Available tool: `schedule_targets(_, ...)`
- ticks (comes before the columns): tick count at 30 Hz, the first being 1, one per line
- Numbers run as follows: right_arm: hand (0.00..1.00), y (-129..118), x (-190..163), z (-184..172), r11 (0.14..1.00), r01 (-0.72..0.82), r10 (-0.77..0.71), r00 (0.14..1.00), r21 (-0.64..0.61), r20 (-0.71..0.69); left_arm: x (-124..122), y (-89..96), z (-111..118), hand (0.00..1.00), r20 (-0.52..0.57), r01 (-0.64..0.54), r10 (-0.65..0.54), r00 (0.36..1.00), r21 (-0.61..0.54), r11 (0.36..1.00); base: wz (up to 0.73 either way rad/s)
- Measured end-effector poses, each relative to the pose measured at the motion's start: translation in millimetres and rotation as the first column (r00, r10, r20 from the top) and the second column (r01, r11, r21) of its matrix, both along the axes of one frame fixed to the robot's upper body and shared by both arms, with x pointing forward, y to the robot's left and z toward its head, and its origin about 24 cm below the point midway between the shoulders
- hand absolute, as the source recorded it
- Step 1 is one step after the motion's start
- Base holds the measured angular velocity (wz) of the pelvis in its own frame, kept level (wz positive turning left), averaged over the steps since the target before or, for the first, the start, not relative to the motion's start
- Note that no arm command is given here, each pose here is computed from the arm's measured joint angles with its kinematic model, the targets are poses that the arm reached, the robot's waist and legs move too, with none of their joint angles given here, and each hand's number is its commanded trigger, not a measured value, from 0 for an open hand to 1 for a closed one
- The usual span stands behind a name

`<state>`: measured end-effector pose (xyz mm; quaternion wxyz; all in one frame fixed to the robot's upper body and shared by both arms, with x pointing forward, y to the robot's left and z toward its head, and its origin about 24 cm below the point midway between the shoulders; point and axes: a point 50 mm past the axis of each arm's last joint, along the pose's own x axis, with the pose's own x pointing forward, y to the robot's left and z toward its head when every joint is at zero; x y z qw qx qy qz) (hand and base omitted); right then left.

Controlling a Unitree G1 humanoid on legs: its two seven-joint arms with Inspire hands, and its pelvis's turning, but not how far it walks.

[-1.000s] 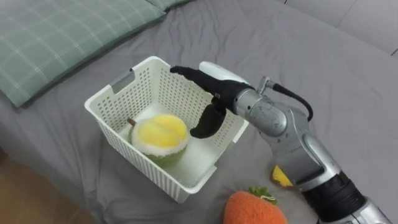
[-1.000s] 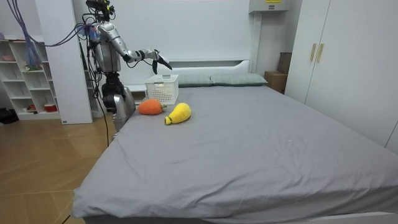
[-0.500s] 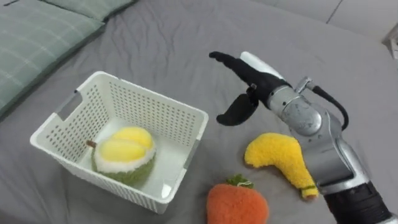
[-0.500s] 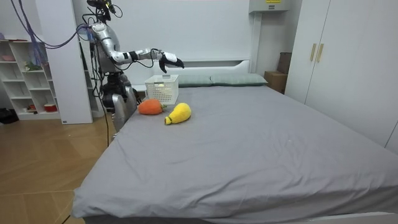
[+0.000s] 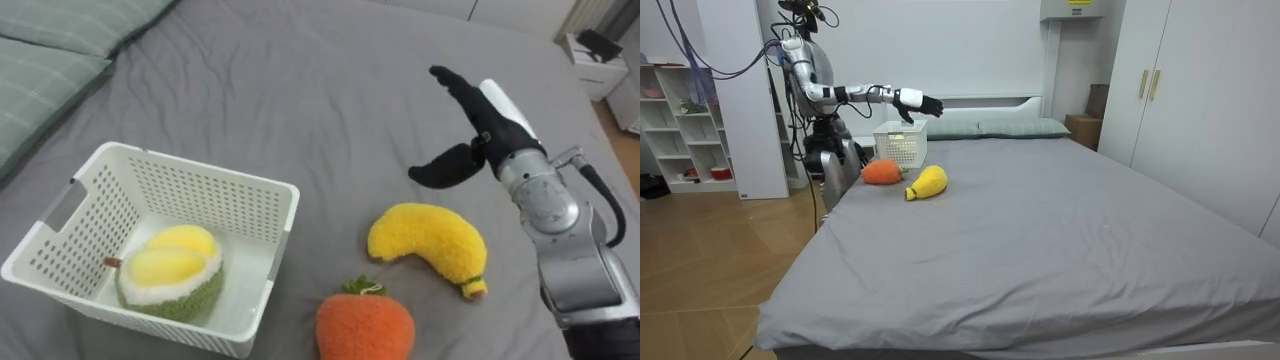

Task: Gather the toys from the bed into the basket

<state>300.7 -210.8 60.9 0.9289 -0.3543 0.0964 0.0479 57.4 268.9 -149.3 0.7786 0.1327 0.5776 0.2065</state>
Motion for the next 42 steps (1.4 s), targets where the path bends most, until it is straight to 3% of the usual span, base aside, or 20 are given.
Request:
schedule_targets(5,0.0,-21,-8,-47,0.991,0.132,-0.128,0.977,0.011,-0.169,8,1.0,1,0.0,0.013,0.015,-0.015,1.0,0.01,1.0,0.03)
schedule_targets(13,0.0,-41,-10,-83,0.962,0.267,-0.272,0.924,-0.054,-0.27,22,-4.6,0,0.0,0.019,0.052,-0.051,0.998,-0.003,0.999,0.05)
schedule_targets(18,0.0,-43,2,-80,0.955,0.281,-0.296,0.923,-0.097,-0.245,32,-7.8,-1,0.0,0.017,0.053,-0.053,0.998,-0.019,0.998,0.07)
schedule_targets(26,0.0,-43,13,-74,0.949,0.283,-0.306,0.932,-0.138,-0.196,60,-15.4,4,0.0,0.117,0.065,-0.06,0.991,-0.042,0.997,0.02)
schedule_targets(42,0.0,-61,4,-80,0.922,0.332,-0.368,0.912,-0.198,-0.18,55,-11.3,3,0.0,0.132,0.039,-0.033,0.991,-0.041,0.998,0.01)
